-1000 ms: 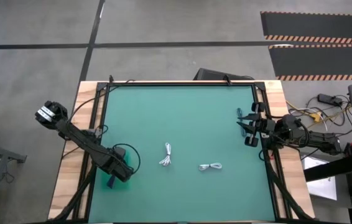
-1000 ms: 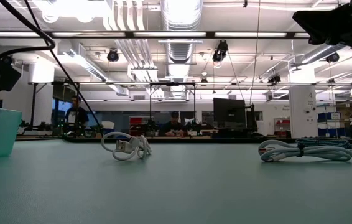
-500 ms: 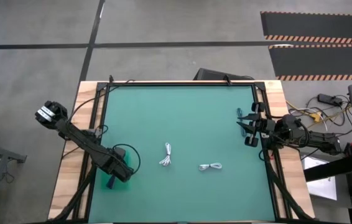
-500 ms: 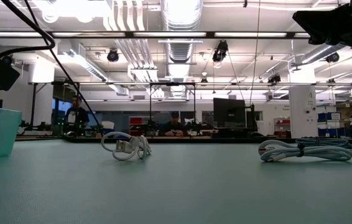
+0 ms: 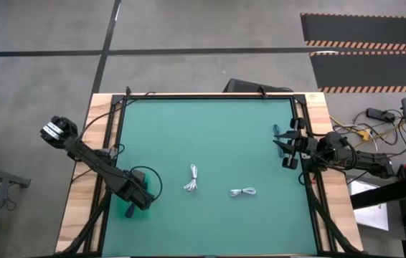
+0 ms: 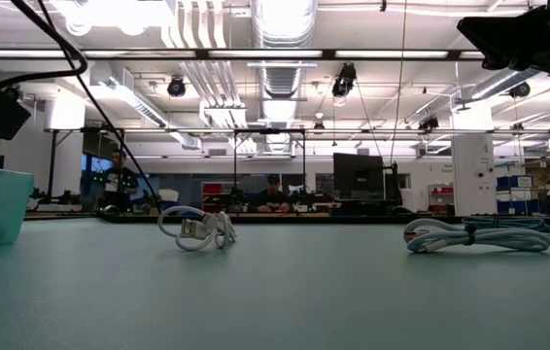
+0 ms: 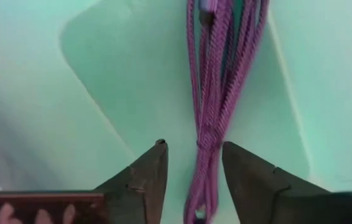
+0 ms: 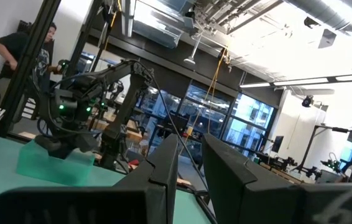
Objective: Pick and place USB-C Cables
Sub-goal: Put the black blue charger cable into the green bin
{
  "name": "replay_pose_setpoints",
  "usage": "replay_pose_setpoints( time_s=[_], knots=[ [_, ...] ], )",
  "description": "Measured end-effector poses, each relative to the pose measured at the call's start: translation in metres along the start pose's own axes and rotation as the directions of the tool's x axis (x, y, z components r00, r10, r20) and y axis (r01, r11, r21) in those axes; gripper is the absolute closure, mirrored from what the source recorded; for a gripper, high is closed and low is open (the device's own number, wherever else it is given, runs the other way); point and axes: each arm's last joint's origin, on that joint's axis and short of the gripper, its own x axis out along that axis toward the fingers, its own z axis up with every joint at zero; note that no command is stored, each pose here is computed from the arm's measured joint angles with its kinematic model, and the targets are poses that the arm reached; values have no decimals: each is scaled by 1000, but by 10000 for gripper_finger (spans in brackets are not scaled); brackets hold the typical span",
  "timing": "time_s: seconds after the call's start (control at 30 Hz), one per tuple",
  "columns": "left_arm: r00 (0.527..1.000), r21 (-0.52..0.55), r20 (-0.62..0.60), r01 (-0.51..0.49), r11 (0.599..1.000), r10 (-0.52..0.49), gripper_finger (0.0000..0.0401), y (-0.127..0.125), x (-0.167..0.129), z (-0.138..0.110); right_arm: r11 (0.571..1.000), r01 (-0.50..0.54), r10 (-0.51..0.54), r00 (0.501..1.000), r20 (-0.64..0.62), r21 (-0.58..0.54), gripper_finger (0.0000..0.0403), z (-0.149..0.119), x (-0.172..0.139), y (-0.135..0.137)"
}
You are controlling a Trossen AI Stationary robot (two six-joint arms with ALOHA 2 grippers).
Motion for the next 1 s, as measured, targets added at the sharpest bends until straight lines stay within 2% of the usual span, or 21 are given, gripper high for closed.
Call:
replay_pose_setpoints(
  time_s=[0.17,0.4,0.57,0.67,0.8,0.9,1.0],
  knots=[
    [997,9,-55,54,999,-53,253,-2,-14,-4,1000,0,0,1000,0,0,339,0,0,0],
    [979,13,-87,184,983,-183,253,-1,-43,-7,1000,-1,1,1000,0,1,339,0,0,0],
    [957,25,-50,288,957,-286,253,4,-63,-4,1000,-1,1,1000,0,28,339,0,0,0],
    [931,96,3,363,927,-365,253,6,-75,-2,999,0,0,1000,0,40,339,0,0,0],
    [857,245,120,463,852,-500,253,8,-94,0,997,0,1,1000,0,80,339,0,0,0],
    [745,405,238,507,761,-623,253,6,-109,2,994,2,-1,1000,-8,111,339,-1,0,0],
    [626,561,332,470,681,-705,253,2,-118,4,982,52,-47,998,-31,180,339,-2,1,-1]
  ],
)
